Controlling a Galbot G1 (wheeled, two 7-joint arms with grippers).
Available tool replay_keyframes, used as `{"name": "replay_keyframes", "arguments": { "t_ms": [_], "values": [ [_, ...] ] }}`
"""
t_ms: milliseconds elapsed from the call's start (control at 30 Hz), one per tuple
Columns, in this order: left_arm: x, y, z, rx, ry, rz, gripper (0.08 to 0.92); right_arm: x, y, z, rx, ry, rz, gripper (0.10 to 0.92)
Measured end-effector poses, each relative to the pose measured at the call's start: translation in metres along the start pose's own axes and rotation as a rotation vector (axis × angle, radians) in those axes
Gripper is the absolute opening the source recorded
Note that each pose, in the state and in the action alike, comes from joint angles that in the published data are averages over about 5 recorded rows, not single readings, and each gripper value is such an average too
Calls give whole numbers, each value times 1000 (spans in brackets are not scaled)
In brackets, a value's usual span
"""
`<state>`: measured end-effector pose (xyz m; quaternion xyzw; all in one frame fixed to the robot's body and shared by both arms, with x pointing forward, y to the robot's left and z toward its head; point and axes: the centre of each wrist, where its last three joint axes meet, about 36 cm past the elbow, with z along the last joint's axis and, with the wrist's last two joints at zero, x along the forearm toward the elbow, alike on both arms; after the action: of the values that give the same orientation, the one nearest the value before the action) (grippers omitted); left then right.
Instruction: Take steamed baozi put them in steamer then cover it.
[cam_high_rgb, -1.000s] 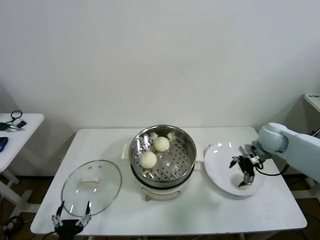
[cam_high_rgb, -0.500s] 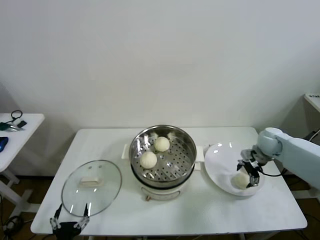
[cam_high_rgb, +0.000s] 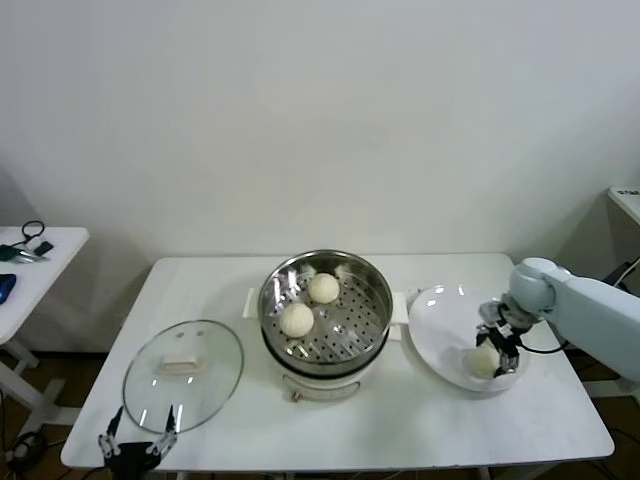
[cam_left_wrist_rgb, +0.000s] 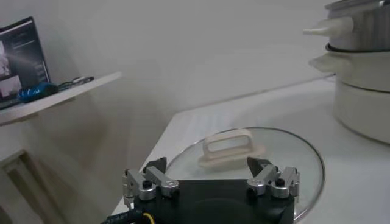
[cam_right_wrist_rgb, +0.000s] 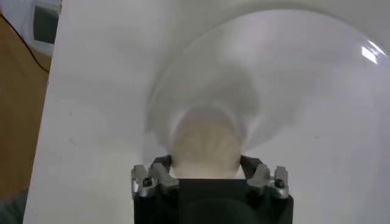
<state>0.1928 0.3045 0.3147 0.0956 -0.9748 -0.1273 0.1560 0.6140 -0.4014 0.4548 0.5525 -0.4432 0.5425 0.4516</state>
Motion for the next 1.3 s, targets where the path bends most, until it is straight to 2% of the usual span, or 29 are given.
{"name": "replay_keyframes", "arguments": {
  "t_ms": [300, 533, 967, 1133, 1300],
  "values": [
    [1, 1, 1, -2, 4, -2, 823, 12, -10, -6, 55, -3, 8, 654],
    [0, 1, 2, -2, 5, 2, 823, 67, -37, -36, 270, 28, 45, 653],
    [1, -2, 0, -2, 7, 8, 823, 221, -78, -150, 799, 162, 156, 662],
    [2, -2, 0, -3, 6, 10, 823, 247, -75, -207, 977, 202, 171, 663],
    [2, -1, 0, -7, 6, 12, 823, 247, -67, -265, 1137, 226, 163, 669]
  ]
}}
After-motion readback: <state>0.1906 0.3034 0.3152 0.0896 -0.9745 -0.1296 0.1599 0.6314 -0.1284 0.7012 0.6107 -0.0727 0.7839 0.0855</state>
